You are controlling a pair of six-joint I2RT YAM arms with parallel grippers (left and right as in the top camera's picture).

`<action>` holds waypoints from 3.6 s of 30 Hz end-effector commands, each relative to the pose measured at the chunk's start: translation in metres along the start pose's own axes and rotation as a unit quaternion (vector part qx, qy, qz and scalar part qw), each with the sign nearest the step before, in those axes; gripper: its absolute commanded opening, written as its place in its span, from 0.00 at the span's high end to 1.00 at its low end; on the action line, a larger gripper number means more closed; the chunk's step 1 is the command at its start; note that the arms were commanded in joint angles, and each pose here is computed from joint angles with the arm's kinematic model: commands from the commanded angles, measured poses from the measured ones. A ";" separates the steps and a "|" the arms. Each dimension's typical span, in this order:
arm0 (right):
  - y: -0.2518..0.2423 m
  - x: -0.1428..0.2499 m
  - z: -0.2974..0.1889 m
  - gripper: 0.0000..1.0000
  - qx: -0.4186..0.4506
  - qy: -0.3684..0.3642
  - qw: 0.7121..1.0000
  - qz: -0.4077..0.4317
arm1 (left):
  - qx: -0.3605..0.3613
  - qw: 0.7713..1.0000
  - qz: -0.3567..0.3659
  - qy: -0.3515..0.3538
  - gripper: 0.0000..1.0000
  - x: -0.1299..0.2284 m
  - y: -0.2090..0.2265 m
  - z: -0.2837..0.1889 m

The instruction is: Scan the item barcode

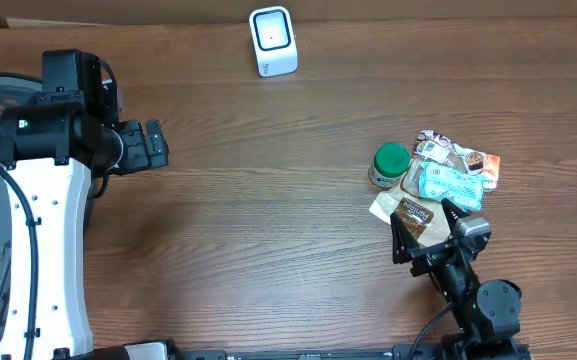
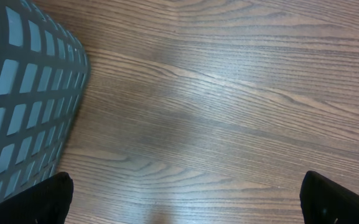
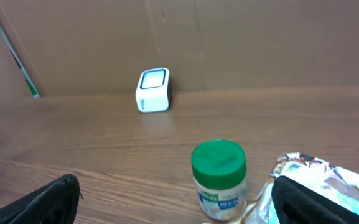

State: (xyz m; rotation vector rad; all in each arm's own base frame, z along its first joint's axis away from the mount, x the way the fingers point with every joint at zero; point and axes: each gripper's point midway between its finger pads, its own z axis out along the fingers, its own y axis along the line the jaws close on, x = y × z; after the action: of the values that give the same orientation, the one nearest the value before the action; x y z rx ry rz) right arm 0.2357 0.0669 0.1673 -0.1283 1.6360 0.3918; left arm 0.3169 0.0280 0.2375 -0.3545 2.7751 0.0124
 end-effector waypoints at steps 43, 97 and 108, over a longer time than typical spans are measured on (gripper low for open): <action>0.002 -0.006 -0.001 0.00 -0.006 -0.012 1.000 -0.006 | 0.035 0.995 0.033 -0.093 0.00 0.010 -0.018 -0.062; 0.002 -0.006 -0.001 0.00 -0.006 -0.012 1.000 -0.006 | 0.083 0.873 0.015 -0.481 0.00 0.109 0.010 0.059; 0.002 -0.006 -0.001 0.00 -0.006 -0.012 1.000 -0.006 | 0.083 0.873 0.015 -0.481 0.00 0.109 0.010 0.059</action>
State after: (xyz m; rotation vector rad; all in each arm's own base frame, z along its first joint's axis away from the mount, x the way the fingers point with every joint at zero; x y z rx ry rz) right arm 0.2349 0.0685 0.1689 -0.1392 1.6286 0.3977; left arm 0.2347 0.0140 0.1485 -0.1868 1.7696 -0.0403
